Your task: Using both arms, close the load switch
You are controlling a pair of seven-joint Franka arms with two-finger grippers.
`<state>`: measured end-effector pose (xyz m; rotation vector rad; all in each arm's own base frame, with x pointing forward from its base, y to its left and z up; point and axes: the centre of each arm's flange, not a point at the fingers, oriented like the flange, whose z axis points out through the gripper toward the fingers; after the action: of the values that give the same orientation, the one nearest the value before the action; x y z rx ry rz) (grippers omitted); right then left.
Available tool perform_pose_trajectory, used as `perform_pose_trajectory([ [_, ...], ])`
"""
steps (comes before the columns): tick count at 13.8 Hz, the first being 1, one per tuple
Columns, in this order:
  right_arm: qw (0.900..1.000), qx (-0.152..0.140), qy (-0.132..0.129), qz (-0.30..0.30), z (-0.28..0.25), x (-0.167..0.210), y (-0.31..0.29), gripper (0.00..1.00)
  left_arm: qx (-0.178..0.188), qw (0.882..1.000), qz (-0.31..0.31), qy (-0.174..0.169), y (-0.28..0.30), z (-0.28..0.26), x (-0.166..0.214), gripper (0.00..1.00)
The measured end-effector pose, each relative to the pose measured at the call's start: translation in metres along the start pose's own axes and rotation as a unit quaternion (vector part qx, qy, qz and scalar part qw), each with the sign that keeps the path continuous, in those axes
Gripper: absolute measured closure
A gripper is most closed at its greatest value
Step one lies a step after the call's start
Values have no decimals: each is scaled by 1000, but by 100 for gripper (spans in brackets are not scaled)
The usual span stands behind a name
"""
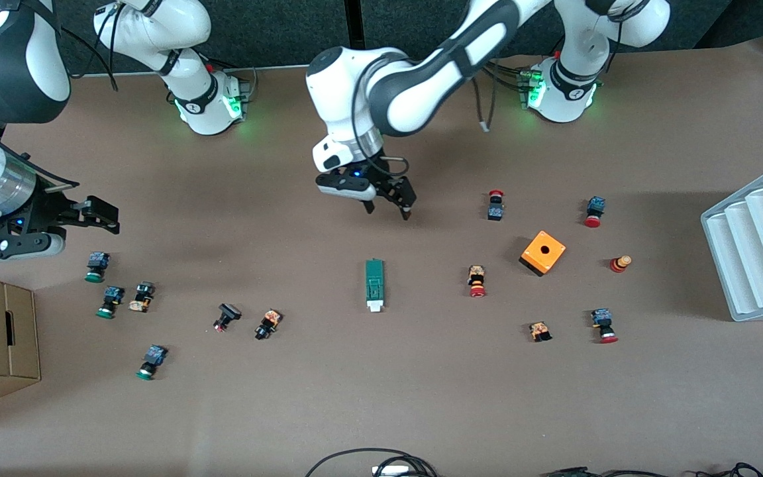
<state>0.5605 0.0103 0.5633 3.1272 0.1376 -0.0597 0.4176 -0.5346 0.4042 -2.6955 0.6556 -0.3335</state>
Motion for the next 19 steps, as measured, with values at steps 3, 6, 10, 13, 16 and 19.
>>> perform_pose_trajectory([
  [3, 1000, -1, 6, -5, -6, 1, 4, 0, -30, 998, 9, -48, -71, -32, 20, 0],
  [6, 1000, -3, 7, -10, -7, 3, 2, 0, -61, 995, -8, -80, -135, -47, 35, 0],
  [10, 1000, -4, 9, -13, -7, 4, 0, 0, -115, 988, -23, -99, -246, -48, 43, 0],
  [13, 1000, -4, 11, -15, -9, 4, 0, 0, -145, 982, -53, -107, -339, -43, 34, 0],
  [16, 1000, -4, 13, -16, -11, 4, 0, 0, -163, 976, -91, -111, -420, -37, 13, 0],
  [19, 1000, -4, 13, -16, -11, 4, 0, 0, -183, 965, -140, -125, -488, -19, -31, 0],
])
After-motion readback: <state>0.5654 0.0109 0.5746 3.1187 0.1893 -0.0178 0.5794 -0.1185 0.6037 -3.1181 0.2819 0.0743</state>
